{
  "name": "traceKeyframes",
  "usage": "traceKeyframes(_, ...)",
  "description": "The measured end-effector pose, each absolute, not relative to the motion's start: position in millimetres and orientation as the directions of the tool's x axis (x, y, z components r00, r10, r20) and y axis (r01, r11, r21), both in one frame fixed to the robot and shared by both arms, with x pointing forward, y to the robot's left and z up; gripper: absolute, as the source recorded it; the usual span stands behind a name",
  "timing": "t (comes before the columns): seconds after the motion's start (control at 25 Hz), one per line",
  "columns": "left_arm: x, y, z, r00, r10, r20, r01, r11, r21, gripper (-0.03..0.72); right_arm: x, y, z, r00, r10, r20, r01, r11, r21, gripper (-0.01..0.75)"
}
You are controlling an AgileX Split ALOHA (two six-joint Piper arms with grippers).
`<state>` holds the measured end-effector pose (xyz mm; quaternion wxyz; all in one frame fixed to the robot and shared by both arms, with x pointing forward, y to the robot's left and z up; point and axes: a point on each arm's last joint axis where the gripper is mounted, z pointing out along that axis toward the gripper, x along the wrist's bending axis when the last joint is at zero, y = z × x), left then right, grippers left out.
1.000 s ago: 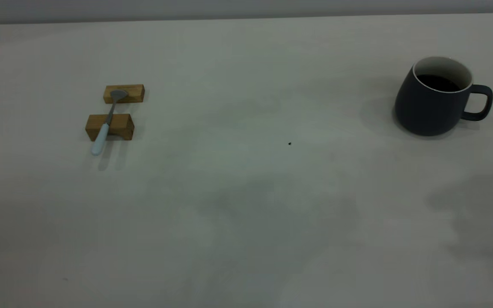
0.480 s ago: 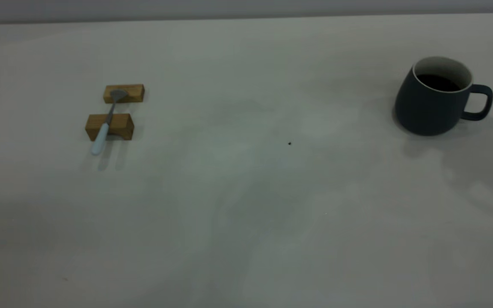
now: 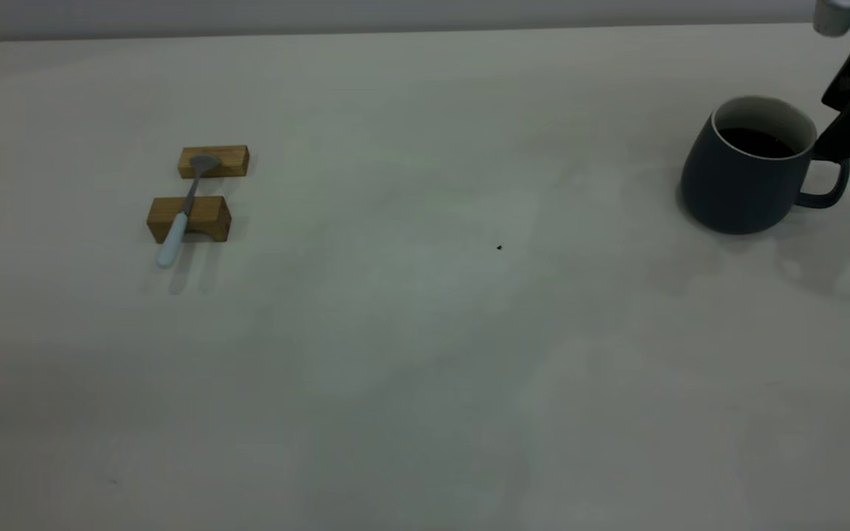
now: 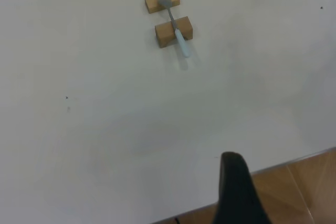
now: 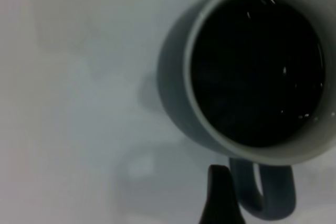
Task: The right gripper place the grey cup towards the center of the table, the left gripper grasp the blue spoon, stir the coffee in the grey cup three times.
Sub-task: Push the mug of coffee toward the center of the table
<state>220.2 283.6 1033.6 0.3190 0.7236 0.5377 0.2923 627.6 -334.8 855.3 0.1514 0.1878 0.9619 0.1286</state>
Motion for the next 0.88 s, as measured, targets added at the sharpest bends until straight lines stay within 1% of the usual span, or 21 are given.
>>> traceKeyframes(0.32,220.2,283.6,1033.6,0.251,0.965,0.08,0.592,-0.218,0.776,0.533,628.9,-344.2,834.9,-0.878,0.419,-0.23,0.337,0.884,0.325,0.578)
traceKeyframes(0.52,220.2,283.6,1033.6,0.251,0.965,0.08,0.592,-0.218,0.776,0.533,630.1,-344.6,814.6,-0.884,0.4,-0.243,0.315,0.892,0.325,0.578)
traceKeyframes(0.64,220.2,283.6,1033.6,0.251,0.965,0.08,0.592,-0.218,0.776,0.533,630.3,-346.3,804.0,-0.877,0.411,-0.249,0.329,0.891,0.312,0.574)
traceKeyframes(0.76,220.2,283.6,1033.6,0.251,0.965,0.08,0.592,-0.218,0.776,0.533,629.8,-347.3,797.6,-0.875,0.415,-0.248,0.337,0.892,0.302,0.526)
traceKeyframes(0.8,220.2,283.6,1033.6,0.251,0.965,0.08,0.592,-0.218,0.776,0.533,629.6,-347.3,796.8,-0.875,0.416,-0.247,0.338,0.891,0.302,0.5)
traceKeyframes(0.88,220.2,283.6,1033.6,0.251,0.965,0.08,0.592,-0.218,0.776,0.533,629.8,-346.9,796.9,-0.875,0.415,-0.247,0.338,0.892,0.302,0.418)
